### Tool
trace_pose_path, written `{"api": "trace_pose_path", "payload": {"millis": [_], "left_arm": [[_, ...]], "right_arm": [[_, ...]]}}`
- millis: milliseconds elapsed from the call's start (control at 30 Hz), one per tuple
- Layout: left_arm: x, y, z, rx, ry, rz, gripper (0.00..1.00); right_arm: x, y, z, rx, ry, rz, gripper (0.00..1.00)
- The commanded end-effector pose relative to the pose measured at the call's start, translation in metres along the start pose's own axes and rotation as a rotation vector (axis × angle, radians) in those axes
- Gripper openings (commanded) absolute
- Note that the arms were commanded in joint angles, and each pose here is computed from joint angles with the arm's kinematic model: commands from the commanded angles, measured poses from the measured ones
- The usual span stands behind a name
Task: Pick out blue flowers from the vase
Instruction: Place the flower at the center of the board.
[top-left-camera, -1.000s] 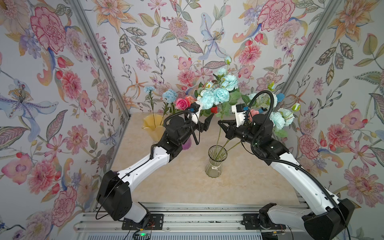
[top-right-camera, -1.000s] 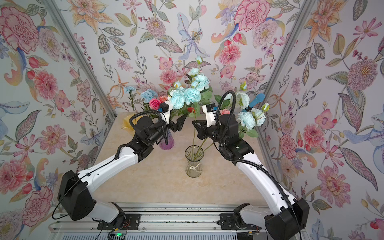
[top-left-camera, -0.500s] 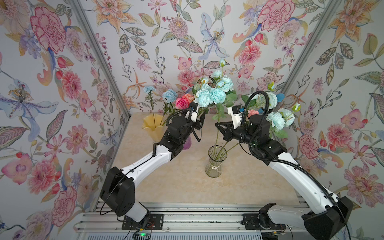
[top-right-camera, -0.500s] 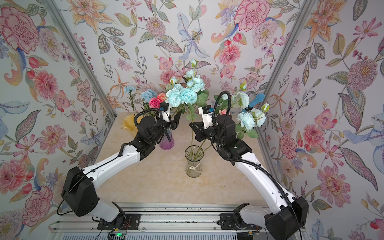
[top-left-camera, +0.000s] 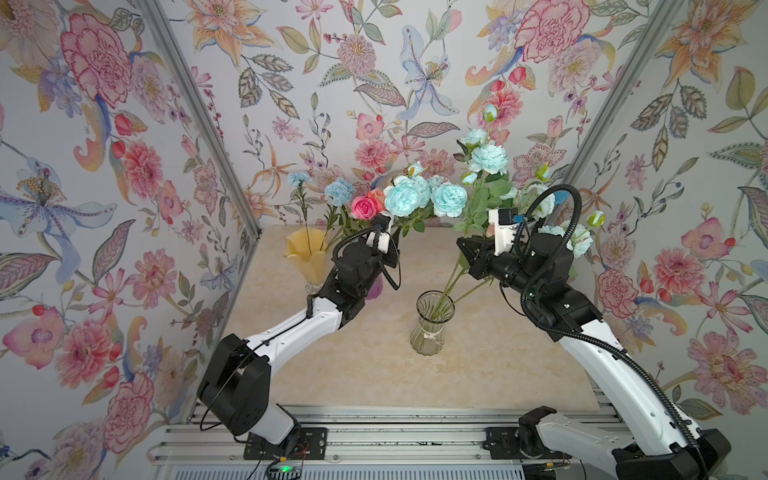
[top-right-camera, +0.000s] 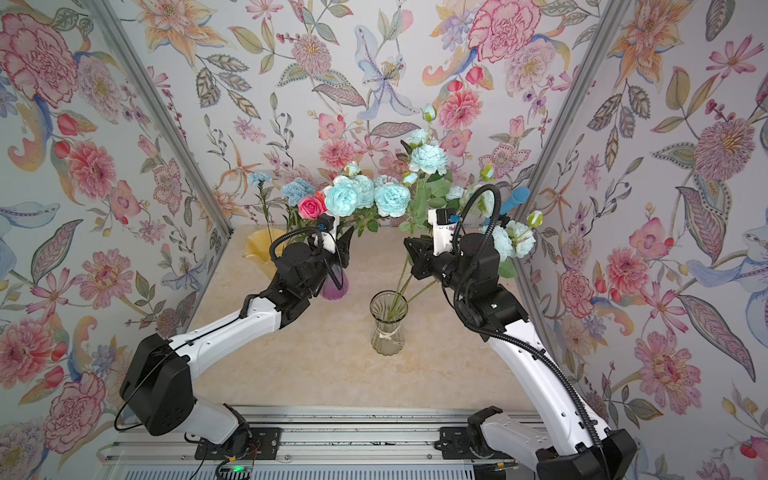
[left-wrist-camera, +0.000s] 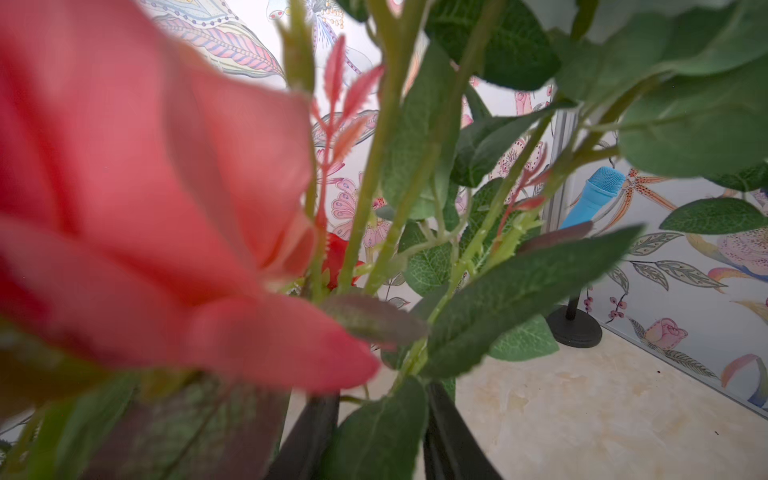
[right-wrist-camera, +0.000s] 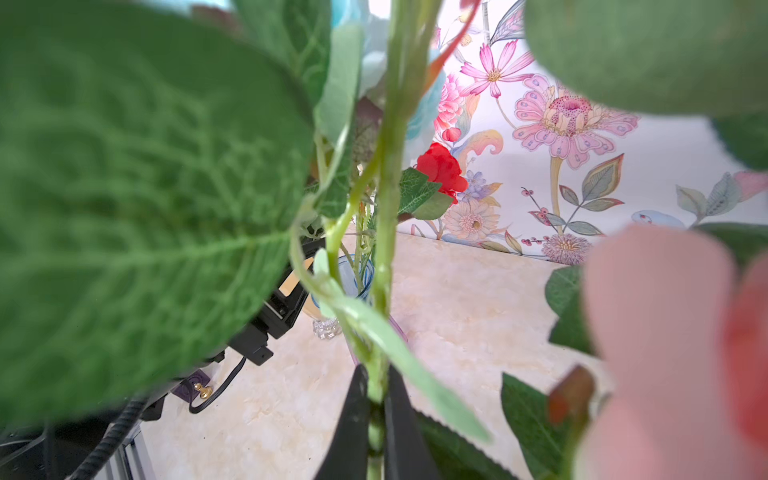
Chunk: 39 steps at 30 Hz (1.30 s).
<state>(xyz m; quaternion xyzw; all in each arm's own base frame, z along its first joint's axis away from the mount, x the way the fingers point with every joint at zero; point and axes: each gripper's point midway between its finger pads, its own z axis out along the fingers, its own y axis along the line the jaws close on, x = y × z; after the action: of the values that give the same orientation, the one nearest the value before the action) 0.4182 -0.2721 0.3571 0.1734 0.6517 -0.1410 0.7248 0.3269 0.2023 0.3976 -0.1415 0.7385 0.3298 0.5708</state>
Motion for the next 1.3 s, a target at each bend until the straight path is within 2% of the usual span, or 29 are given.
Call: {"api": "trace_pose_path", "payload": {"millis": [0,33,167,300,900,1267], "left_arm": [[-0.018,0.013,-0.011,-0.041,-0.055,-0.031,0.37],[-0.016,0.013,-0.012,-0.042,-0.053,-0.033,0.39],[-0.009,0.015,-0.020,-0.046,-0.047,-0.048,0.60],[0.000,0.015,-0.032,-0.040,-0.044,-0.070,0.70],[0.018,-0.003,-0.075,0.043,-0.075,-0.095,0.82],[0.031,-0.014,-0.080,0.077,-0.059,-0.075,0.84]], "right_arm": [[-0.024,0.010,0.001,-0.039,-0.050,-0.005,0.00],[-0.029,0.013,0.001,-0.049,-0.056,-0.008,0.00],[-0.057,0.023,-0.009,-0.055,-0.099,-0.045,0.00],[-0.080,0.032,-0.022,-0.059,-0.132,-0.077,0.00],[-0.136,0.045,-0.075,-0.103,-0.242,-0.095,0.00],[-0.175,0.053,-0.105,-0.173,-0.298,-0.075,0.00]]}}
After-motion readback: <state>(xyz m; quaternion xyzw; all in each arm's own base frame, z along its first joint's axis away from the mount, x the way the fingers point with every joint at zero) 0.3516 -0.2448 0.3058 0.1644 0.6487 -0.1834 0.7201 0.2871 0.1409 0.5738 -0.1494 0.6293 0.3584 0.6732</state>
